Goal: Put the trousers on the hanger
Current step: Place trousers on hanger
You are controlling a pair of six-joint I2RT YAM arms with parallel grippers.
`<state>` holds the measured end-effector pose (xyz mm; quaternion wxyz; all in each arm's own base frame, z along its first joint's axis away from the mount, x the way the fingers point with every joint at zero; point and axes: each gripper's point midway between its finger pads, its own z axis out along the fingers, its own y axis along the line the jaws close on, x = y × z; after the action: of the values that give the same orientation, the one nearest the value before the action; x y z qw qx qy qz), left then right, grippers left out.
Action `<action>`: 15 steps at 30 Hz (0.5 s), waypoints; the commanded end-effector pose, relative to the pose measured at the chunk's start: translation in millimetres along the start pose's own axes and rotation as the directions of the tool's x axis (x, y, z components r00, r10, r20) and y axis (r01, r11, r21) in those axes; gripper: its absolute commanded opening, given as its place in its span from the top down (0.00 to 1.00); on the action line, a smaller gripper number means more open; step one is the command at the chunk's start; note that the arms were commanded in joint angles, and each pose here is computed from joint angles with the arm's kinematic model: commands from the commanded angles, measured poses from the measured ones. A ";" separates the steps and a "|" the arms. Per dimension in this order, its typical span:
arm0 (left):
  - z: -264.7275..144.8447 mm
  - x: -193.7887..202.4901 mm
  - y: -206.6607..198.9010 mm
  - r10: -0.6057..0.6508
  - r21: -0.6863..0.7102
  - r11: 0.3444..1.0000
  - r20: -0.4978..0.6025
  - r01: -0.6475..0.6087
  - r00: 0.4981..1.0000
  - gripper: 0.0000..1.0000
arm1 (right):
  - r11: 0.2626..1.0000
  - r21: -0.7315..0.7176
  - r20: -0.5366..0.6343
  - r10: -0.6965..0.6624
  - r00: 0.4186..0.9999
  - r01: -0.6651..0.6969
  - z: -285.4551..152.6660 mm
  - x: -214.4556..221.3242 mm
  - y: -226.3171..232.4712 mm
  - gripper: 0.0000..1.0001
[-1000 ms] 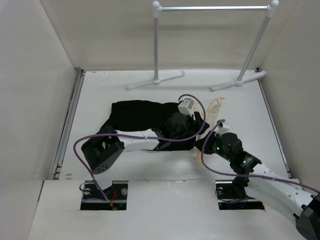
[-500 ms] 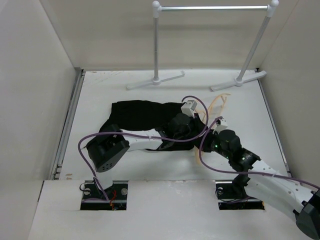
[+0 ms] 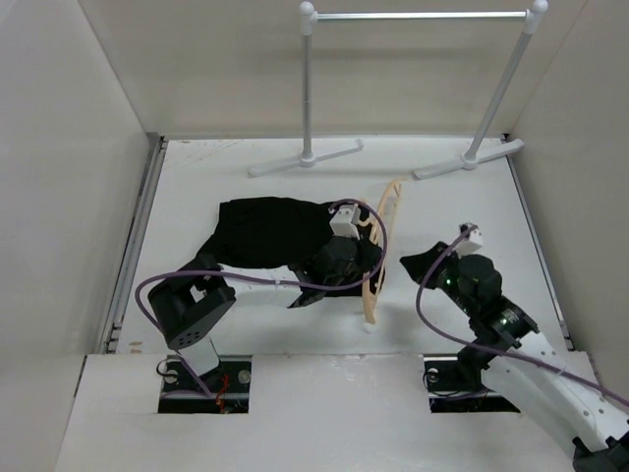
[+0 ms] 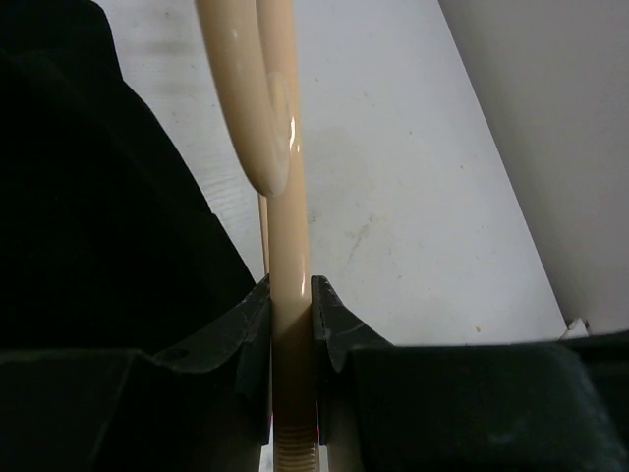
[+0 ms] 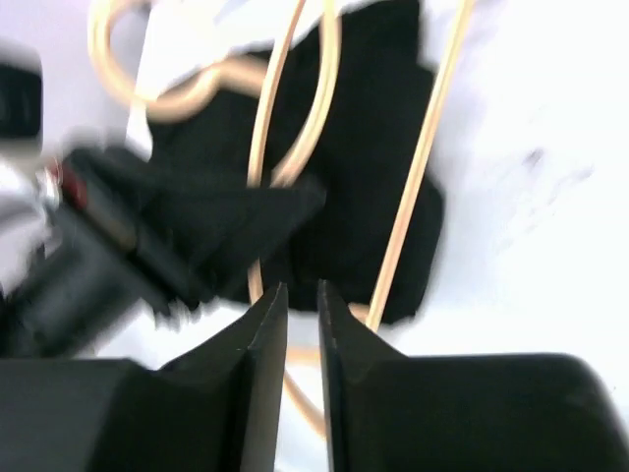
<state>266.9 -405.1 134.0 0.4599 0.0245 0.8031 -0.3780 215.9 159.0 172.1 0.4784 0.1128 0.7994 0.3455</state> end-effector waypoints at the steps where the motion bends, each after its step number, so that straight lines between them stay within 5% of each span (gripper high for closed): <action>1: -1.9 -27.4 -32.9 -0.085 0.070 0.995 0.147 0.075 0.985 0.97 | 1.000 0.013 0.051 -0.009 0.999 0.008 11.7 -31.9 6.0 0.80; 15: 26.5 -22.5 1.5 -0.313 0.012 0.947 0.267 0.322 0.911 0.97 | 1.000 -0.012 -0.070 -0.008 0.998 0.007 100.0 -43.0 -12.2 0.84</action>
<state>287.8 -411.2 103.8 0.4767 -0.1007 0.7876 -0.3773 296.6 156.9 120.1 0.4038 0.1337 0.8511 0.3077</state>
